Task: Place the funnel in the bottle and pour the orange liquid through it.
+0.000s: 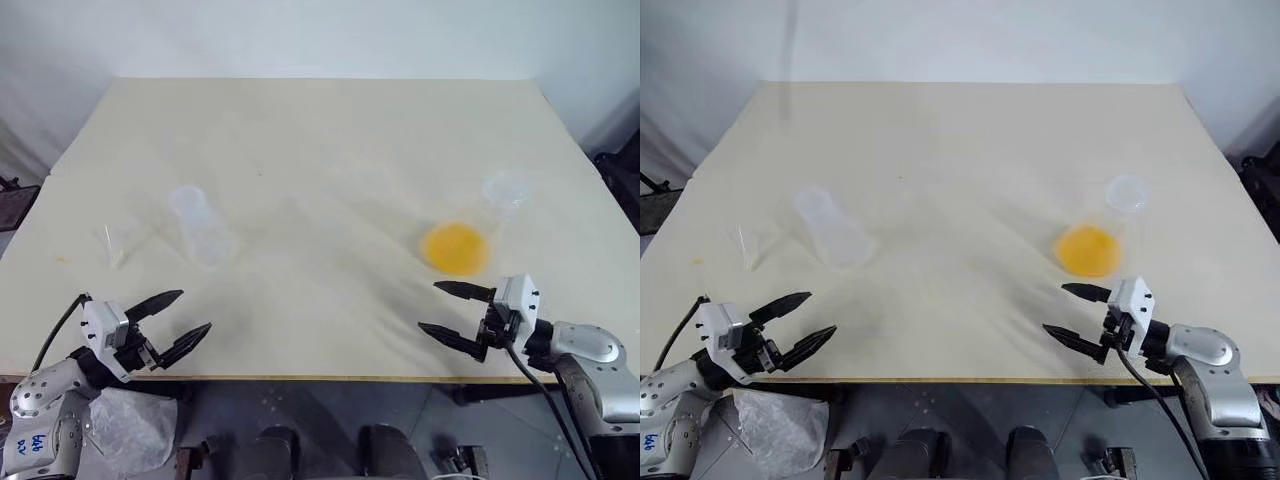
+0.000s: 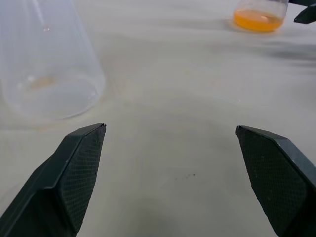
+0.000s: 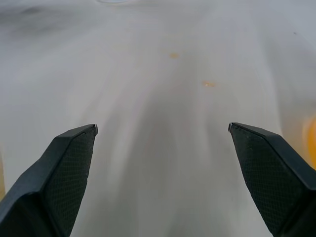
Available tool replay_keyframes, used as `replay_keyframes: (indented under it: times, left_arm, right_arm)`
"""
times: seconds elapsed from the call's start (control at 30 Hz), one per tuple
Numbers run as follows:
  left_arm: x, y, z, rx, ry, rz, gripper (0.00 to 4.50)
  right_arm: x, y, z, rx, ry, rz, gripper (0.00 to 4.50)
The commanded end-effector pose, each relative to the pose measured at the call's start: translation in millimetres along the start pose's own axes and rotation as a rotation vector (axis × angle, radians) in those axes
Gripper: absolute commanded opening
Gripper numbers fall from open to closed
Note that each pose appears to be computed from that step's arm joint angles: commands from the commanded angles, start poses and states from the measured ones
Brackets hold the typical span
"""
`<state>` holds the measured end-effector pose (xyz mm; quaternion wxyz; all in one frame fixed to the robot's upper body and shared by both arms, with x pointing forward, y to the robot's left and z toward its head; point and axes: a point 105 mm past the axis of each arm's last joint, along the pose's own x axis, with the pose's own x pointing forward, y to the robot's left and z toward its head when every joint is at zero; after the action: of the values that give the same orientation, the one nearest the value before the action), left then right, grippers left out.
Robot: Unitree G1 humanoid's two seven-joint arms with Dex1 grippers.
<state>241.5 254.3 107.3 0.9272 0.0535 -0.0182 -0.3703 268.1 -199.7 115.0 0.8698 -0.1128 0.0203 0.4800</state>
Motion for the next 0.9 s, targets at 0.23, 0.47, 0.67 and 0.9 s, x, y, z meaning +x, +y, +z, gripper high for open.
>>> replay_keyframes:
  times: [0.23, 0.47, 0.67, 0.9]
  left_arm:
    - [4, 4, 26, 0.070, -0.039, 0.077, 4.50]
    - [-24, -11, 41, 0.028, -0.067, 0.163, 4.50]
    - [-65, -16, 40, 0.012, -0.020, 0.304, 4.50]
    - [-63, 7, 54, 0.048, -0.057, 0.337, 4.50]
  right_arm:
    - [3, -11, 21, -0.072, -0.063, -0.001, 4.46]
    - [16, -7, 36, -0.088, -0.101, 0.061, 4.46]
    - [31, -4, 50, -0.115, -0.126, 0.116, 4.46]
    - [38, 7, 62, -0.126, -0.155, 0.205, 4.46]
